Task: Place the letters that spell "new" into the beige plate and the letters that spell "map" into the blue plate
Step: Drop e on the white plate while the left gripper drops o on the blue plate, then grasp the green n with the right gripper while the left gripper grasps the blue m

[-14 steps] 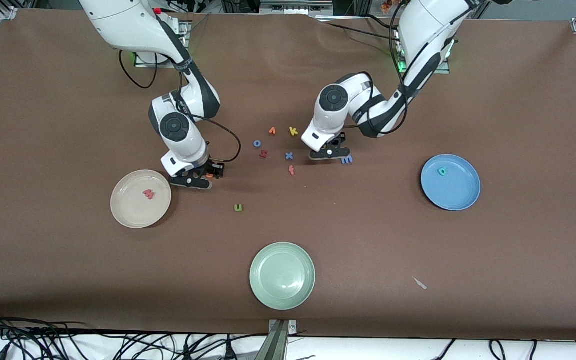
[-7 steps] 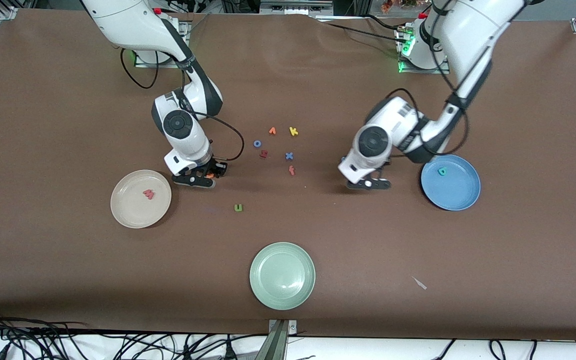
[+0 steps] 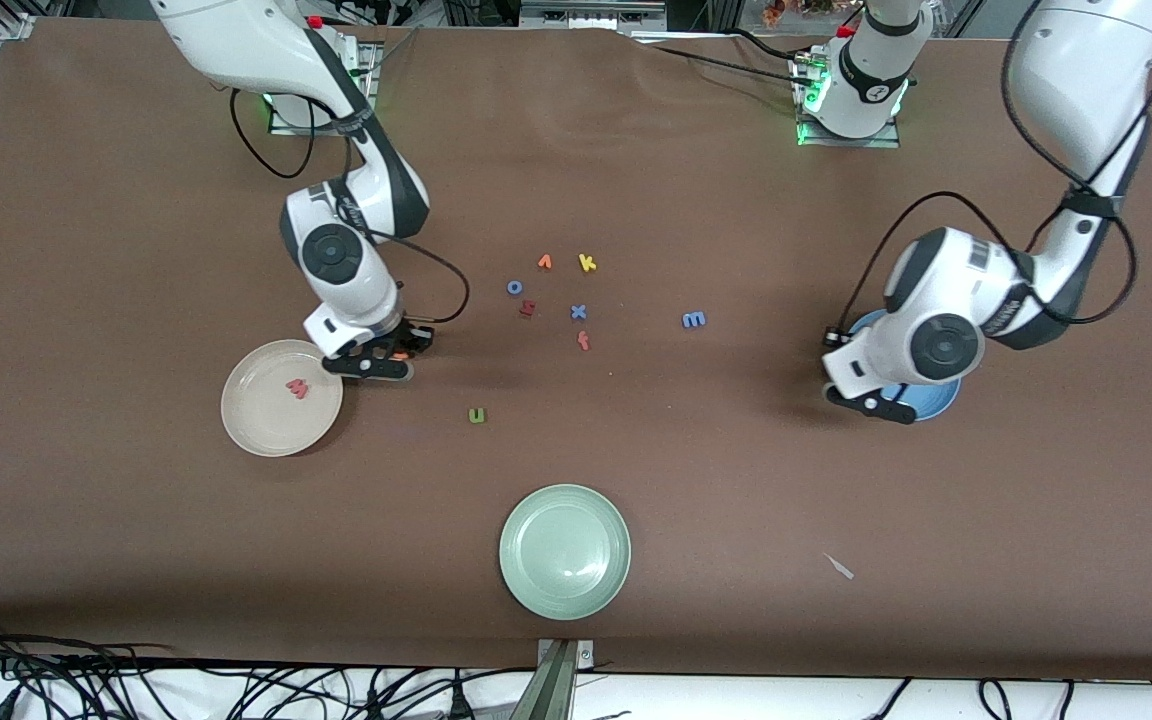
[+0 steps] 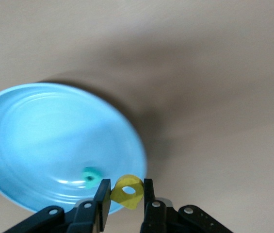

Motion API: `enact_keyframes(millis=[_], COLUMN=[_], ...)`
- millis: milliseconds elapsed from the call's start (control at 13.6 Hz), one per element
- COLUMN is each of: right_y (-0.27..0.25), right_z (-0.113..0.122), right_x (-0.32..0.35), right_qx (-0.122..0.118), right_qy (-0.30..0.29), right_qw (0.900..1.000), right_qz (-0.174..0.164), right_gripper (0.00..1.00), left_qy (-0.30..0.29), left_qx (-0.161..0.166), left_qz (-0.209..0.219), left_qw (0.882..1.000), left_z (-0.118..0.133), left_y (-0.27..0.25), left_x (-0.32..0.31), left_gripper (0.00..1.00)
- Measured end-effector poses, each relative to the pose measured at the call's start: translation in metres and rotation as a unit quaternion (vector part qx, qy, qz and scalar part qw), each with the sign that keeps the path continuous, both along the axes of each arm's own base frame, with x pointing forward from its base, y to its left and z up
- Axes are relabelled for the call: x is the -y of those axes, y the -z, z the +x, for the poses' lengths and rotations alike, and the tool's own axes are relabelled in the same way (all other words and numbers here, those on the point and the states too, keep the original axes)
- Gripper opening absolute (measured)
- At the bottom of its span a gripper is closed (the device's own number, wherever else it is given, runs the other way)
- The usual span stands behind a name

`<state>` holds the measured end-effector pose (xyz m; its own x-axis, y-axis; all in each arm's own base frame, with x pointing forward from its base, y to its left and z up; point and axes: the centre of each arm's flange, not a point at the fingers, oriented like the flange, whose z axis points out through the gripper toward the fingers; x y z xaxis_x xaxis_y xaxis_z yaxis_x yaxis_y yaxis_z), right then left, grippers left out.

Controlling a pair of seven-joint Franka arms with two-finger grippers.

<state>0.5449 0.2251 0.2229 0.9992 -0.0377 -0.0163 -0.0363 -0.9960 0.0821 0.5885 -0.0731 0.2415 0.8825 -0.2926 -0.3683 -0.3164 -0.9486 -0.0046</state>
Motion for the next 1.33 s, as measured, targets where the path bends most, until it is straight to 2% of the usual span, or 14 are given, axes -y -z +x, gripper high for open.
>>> enact_keyframes(millis=[147,369,590,811,885,1106,1327], right_y=[-0.033,-0.044,-0.025,-0.010,-0.011,-0.017,-0.023], right_z=[0.021,0.040,0.041,0.036,0.037,0.038,0.041], right_x=[0.035,0.102,0.153,0.176,0.176,0.170,0.151], right_qx=[-0.018,-0.024,-0.011,-0.008,-0.006,0.001,0.008], right_qy=[-0.034,-0.083,-0.114,-0.121,-0.122,-0.121,-0.099], right_qw=[0.999,0.996,0.993,0.992,0.992,0.992,0.995], right_qz=[-0.015,-0.030,-0.038,-0.039,-0.039,-0.032,0.002], right_gripper=[0.28,0.28,0.28,0.30,0.37,0.67,0.70], left_qy=[0.011,0.021,0.020,0.002,0.003,0.024,0.005], left_qx=[-0.013,-0.026,-0.013,0.006,0.014,0.044,0.077], left_qz=[-0.010,-0.010,-0.018,-0.043,-0.047,-0.060,-0.063], left_qw=[1.000,0.999,1.000,0.999,0.999,0.997,0.995], left_z=[-0.002,-0.008,-0.001,0.004,0.004,-0.001,-0.011], left_y=[0.008,0.024,0.016,-0.006,-0.011,-0.021,-0.020], left_x=[-0.028,-0.039,-0.031,0.005,0.023,0.083,0.138], left_gripper=[0.31,0.33,0.63,0.95,1.00,1.00,1.00])
